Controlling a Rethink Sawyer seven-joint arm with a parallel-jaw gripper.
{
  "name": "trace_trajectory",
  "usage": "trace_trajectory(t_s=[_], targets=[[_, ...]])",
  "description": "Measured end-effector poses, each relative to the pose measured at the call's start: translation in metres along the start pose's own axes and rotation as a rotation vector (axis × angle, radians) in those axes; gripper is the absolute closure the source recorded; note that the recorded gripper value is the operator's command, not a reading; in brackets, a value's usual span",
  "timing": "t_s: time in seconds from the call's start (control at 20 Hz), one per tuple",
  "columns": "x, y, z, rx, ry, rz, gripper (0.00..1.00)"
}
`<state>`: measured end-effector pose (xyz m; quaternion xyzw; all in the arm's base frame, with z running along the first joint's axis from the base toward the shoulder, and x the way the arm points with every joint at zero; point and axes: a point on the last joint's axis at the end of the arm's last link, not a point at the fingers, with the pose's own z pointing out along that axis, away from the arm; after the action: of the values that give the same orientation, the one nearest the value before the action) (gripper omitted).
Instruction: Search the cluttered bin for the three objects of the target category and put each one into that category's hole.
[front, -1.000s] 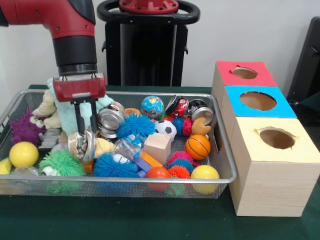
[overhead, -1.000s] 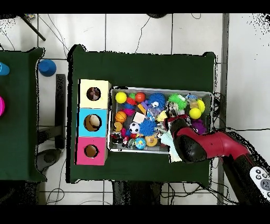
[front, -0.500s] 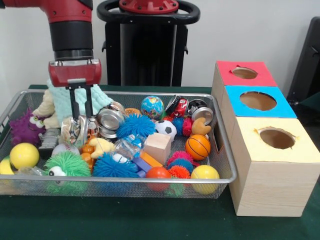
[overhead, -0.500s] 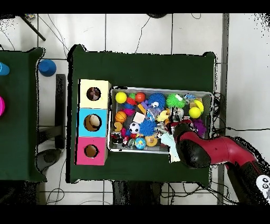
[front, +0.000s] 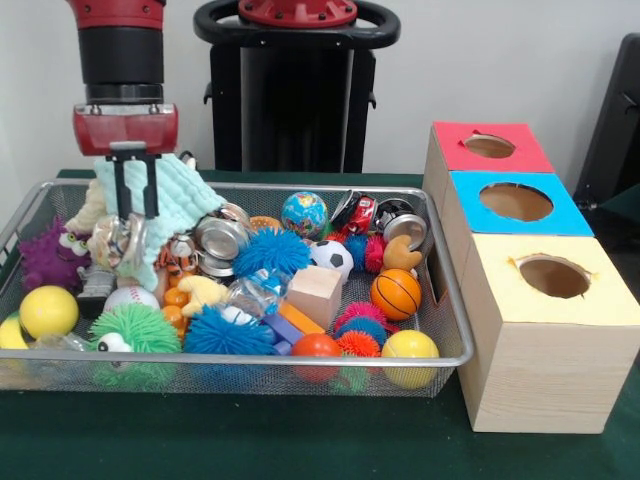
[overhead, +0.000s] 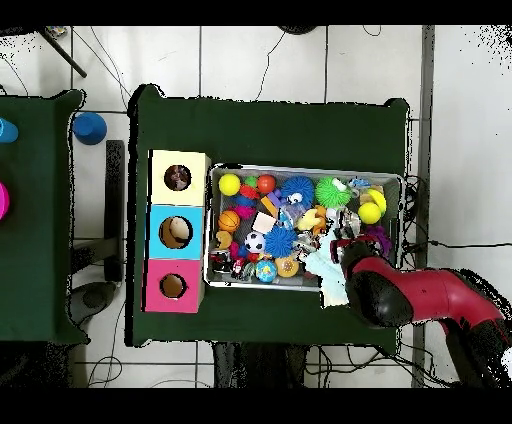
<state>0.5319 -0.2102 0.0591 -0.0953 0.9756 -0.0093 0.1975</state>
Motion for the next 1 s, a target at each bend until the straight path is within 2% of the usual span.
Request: trace_trajectory(t_s=[0.15,0.25,0.5,0.6,1.0], targets=[[0.009,-0.008,-0.005,0.014,0.018,0.010,1.00],[0.021,-0.019,-0.010,0.028,0.038,0.027,1.00],[0.043,-0.034,-0.016,0.043,0.076,0.065,1.00],[0.047,-0.036,-0.016,0.044,0.083,0.070,1.00],[0.064,-0.035,-0.009,0.040,0.106,0.045,1.00]])
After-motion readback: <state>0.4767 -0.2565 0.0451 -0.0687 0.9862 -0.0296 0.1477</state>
